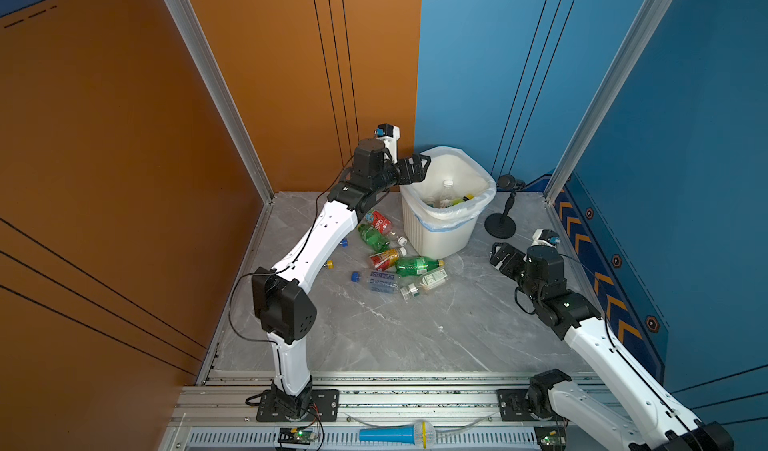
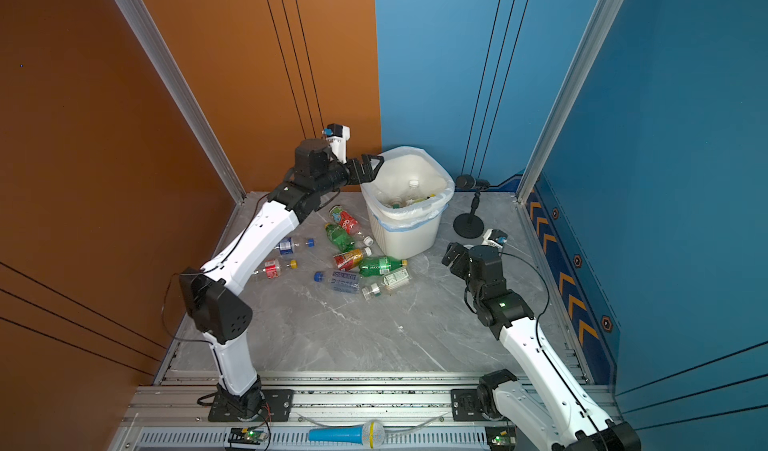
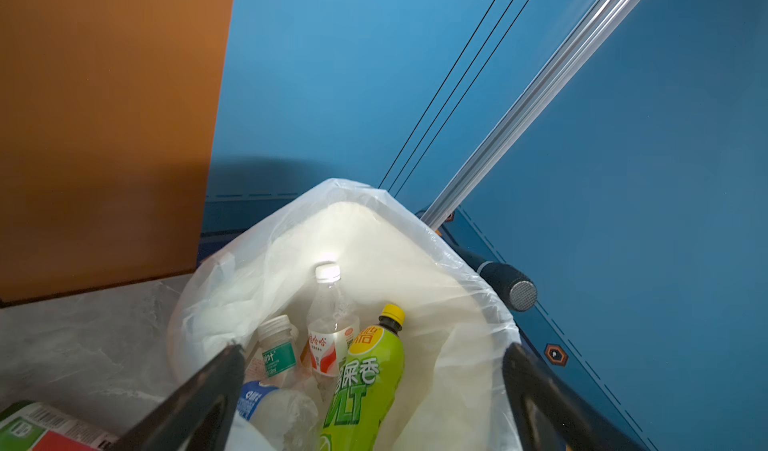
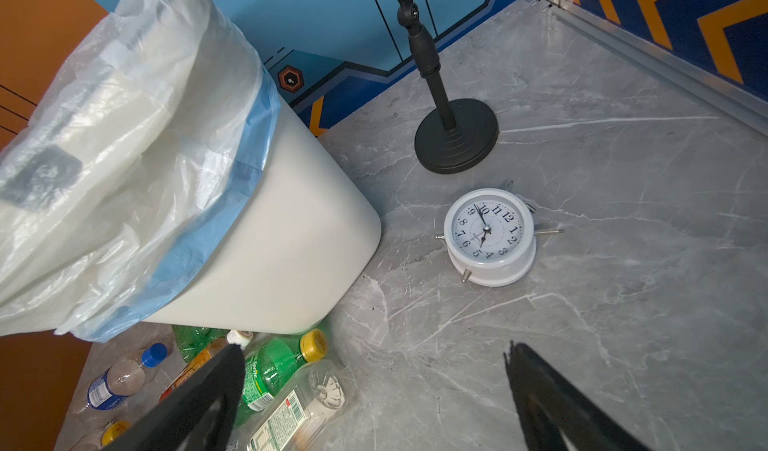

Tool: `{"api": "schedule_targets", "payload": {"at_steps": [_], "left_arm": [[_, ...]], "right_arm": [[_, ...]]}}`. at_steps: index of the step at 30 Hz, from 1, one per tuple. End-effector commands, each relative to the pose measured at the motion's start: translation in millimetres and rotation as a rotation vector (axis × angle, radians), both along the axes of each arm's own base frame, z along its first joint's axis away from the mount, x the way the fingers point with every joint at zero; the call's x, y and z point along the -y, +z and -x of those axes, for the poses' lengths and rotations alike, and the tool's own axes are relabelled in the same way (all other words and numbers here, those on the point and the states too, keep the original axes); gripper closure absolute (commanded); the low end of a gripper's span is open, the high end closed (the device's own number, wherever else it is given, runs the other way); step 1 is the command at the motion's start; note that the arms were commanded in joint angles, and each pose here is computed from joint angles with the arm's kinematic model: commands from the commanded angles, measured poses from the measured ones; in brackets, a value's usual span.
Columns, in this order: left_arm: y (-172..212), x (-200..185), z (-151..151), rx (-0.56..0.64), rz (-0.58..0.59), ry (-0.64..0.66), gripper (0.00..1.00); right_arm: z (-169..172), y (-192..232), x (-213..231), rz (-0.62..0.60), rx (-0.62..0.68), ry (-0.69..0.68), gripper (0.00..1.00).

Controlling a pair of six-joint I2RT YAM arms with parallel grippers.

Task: Put the plastic bottles in the bin
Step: 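Lift the clear bottle with the left gripper and carry it over the bin, then release the bottle into the bin with the left gripper while the right gripper reaches out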

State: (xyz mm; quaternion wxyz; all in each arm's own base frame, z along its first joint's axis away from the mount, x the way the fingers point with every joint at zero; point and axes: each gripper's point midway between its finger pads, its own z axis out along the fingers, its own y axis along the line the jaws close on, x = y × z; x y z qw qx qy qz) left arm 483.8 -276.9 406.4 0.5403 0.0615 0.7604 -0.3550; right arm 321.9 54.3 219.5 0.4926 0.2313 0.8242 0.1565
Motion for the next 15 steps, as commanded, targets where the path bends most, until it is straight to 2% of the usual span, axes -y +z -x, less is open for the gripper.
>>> {"api": "schedule_targets", "payload": {"at_steps": [1, 4, 7, 12, 15], "left_arm": [[19.4, -30.6, 24.0, 0.102, 0.024, 0.077, 0.02], [-18.2, -52.9, 46.4, 0.046, 0.005, 0.127, 0.02], [-72.0, -77.9, 74.4, -0.048, -0.035, 0.190, 0.02], [-183.5, -124.9, 129.7, -0.258, -0.084, 0.311, 0.02], [-210.6, -143.2, 154.5, -0.305, -0.076, 0.348, 0.02]], "right_arm": [[-0.5, -7.4, -5.1, -0.035, -0.025, 0.007, 0.00], [-1.2, -13.3, -9.9, -0.052, -0.045, 0.015, 0.00], [-1.5, -20.6, -16.8, -0.069, -0.069, 0.020, 0.00], [-2.1, -38.4, -38.2, -0.118, -0.121, 0.041, 0.00], [-2.8, -49.1, -55.7, -0.136, -0.145, 0.057, 0.00]]}}
